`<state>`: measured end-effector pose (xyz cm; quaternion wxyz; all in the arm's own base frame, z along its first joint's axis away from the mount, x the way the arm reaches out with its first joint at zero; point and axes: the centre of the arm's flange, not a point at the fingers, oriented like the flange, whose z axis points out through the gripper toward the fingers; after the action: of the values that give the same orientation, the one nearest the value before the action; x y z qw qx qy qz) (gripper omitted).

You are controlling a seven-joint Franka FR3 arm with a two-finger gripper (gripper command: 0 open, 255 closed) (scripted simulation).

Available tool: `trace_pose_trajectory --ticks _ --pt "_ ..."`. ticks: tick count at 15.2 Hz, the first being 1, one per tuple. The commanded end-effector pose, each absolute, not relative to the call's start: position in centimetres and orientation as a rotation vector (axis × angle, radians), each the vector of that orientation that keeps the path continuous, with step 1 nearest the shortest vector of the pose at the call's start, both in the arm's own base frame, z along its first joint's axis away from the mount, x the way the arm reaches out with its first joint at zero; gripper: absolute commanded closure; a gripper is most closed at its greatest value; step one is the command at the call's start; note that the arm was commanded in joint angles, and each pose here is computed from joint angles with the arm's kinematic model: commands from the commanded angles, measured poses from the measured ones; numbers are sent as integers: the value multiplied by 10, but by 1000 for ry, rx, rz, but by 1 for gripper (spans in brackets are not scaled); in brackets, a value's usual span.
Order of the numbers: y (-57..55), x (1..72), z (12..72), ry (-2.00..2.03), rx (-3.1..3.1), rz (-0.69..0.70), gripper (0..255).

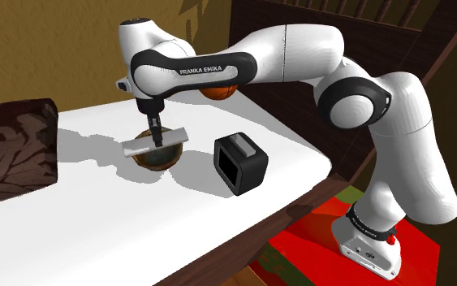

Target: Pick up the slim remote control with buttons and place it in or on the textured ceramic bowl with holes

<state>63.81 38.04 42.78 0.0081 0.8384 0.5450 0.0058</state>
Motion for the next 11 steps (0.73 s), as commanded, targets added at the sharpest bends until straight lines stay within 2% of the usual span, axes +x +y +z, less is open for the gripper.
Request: trace_pose_trajectory --ticks 1,5,9,11 --pt "380 638 428 1703 2620 19 0" --pt "380 638 428 1703 2620 19 0" --pt "381 637 478 1703 2620 19 0" --pt "381 637 478 1703 2620 19 0"
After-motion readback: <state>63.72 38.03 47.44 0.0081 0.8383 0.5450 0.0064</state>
